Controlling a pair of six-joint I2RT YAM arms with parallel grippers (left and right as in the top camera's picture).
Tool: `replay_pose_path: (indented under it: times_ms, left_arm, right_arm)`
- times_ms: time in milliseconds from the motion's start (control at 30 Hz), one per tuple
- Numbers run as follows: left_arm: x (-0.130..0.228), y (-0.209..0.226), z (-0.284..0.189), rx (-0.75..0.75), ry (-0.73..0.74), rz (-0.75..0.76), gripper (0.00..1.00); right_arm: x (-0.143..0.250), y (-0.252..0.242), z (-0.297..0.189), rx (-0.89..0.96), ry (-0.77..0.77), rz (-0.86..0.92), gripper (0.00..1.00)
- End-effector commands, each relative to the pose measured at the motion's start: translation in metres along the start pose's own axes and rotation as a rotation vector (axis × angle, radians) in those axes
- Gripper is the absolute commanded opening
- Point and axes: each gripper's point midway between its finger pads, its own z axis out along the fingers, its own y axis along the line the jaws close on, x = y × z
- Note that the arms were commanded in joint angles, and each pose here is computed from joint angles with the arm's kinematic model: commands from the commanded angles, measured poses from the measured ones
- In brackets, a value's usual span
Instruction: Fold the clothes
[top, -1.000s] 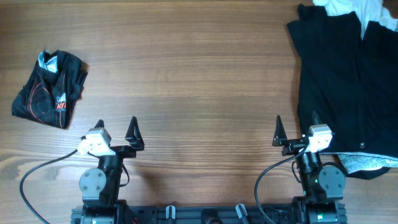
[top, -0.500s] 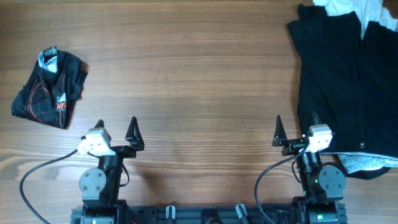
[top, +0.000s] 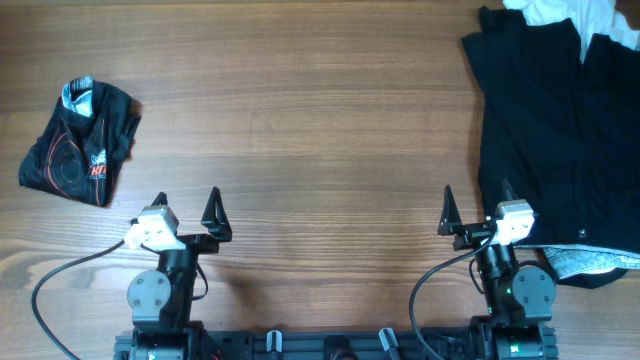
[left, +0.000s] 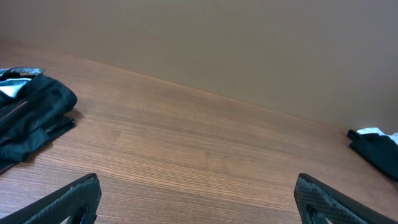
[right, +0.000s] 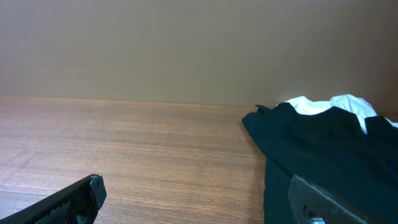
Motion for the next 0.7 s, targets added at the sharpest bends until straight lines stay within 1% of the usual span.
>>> replay_pose_path:
  times_ms: [0, 100, 167, 267, 333, 400, 467, 600, 633, 667]
  left_arm:
    - [-0.002, 0.001, 0.000, -0.002, -0.020, 0.009, 1.00]
    - [-0.015, -0.007, 0.000, 0.034, -0.072, -0.001, 1.00]
    - [-0.017, -0.018, -0.001, 0.089, -0.052, 0.001, 1.00]
    - [-0.030, -0.022, 0.002, 0.081, -0.025, 0.000, 1.00]
    - [-0.039, -0.025, 0.010, 0.064, 0.029, -0.003, 1.00]
    - [-0.045, -0.030, 0.026, 0.052, 0.126, -0.009, 1.00]
    - [-0.046, -0.034, 0.044, 0.031, 0.270, -0.021, 1.00]
    - [-0.041, -0.034, 0.072, -0.052, 0.558, -0.046, 1.00]
    - [-0.038, -0.032, 0.078, -0.074, 0.624, -0.051, 1.00]
    - [-0.036, -0.031, 0.082, -0.089, 0.657, -0.053, 1.00]
  right_arm:
    - [-0.007, 0.001, -0.001, -0.010, -0.029, 0.061, 1.00]
    - [-0.017, -0.001, -0.002, 0.005, -0.039, 0.084, 1.00]
    - [-0.032, -0.004, -0.002, 0.020, -0.035, 0.084, 1.00]
    - [-0.050, -0.005, 0.006, 0.023, 0.018, 0.088, 1.00]
    - [-0.059, -0.006, 0.022, 0.027, 0.134, 0.094, 1.00]
    - [-0.059, -0.008, 0.041, 0.033, 0.300, 0.106, 1.00]
    - [-0.052, -0.009, 0.055, 0.039, 0.439, 0.116, 1.00]
    - [-0.012, -0.024, 0.071, 0.090, 0.800, 0.159, 1.00]
    - [-0.002, -0.026, 0.080, 0.094, 0.852, 0.184, 1.00]
    - [0.008, -0.022, 0.084, 0.085, 0.885, 0.226, 1.00]
